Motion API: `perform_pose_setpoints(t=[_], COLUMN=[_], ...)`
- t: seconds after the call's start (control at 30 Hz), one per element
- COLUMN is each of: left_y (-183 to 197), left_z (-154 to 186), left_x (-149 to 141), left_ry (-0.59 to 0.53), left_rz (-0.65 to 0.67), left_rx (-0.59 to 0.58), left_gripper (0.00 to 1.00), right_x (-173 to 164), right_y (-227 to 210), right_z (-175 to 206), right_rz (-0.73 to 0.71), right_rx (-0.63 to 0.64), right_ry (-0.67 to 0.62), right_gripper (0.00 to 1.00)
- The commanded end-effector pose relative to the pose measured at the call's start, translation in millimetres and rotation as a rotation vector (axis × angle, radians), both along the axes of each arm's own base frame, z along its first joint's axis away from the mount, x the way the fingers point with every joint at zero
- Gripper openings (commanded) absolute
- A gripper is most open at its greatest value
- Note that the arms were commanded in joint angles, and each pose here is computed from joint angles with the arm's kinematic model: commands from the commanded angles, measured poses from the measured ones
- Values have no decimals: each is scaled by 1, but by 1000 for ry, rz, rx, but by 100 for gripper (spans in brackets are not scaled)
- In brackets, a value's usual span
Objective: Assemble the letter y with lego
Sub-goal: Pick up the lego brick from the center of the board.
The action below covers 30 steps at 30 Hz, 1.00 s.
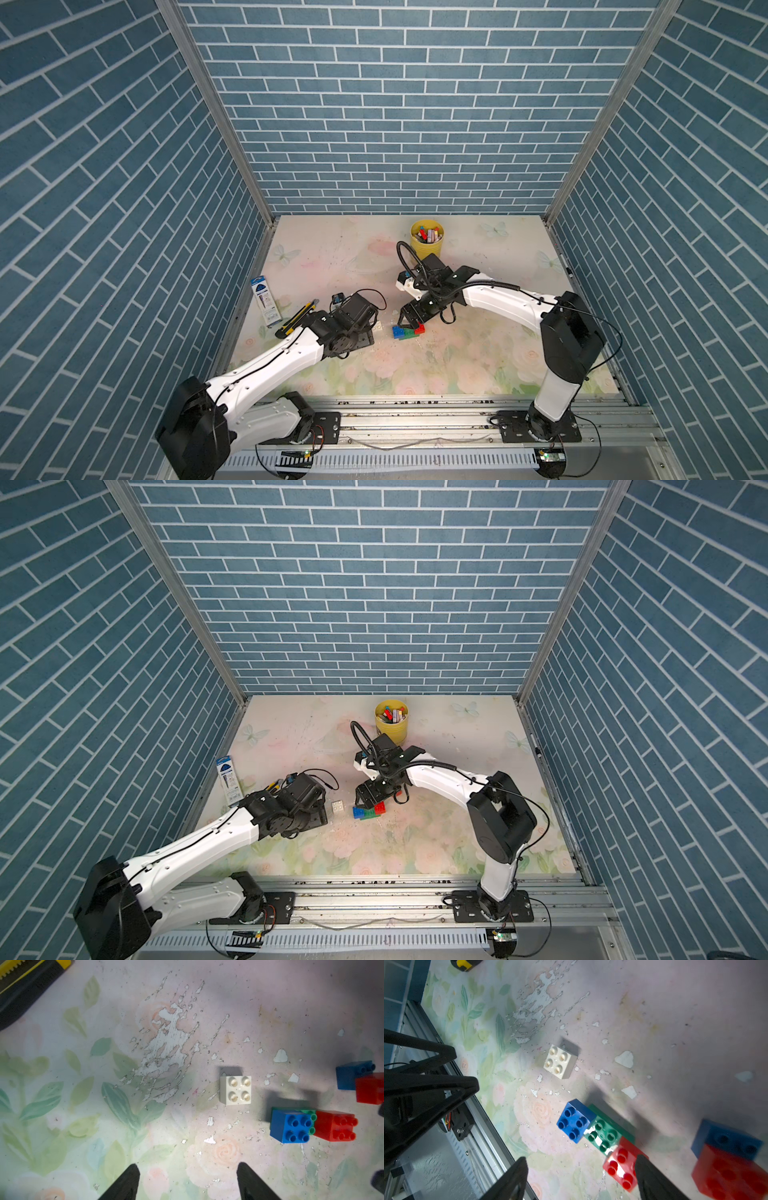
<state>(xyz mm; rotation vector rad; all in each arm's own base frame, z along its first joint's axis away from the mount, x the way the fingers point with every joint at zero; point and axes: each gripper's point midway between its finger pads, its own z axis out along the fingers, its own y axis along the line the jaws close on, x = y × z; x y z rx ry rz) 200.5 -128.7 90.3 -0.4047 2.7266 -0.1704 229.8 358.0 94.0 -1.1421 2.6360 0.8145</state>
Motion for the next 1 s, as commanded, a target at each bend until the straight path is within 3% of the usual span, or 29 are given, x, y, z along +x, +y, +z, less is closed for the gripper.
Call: perform_pose_setpoints(t=[0.0,0.23,0.47,0.67,0.97], left_y=[14,14,13,12,14], left_z=[-6,-12,-19,-26,-29], left_x=[-7,-6,-3,-2,-2], left_ry=[14,36,53,71,74], left_rz=[35,36,30,34,51], left_rx=[38,47,55,59,59], left_gripper=[77,76,75,74,74], right_x=[-11,-24,-40,-31,-33], right_y=[8,8,-2,-14,-8], right_z=[-8,-35,-48,-62,-69], right_rz=[109,143,149,91,63], right_rx=[9,-41,-157,-292,-333], right_ry=[37,109,81,0,-43], right_gripper=[82,80,74,61,47])
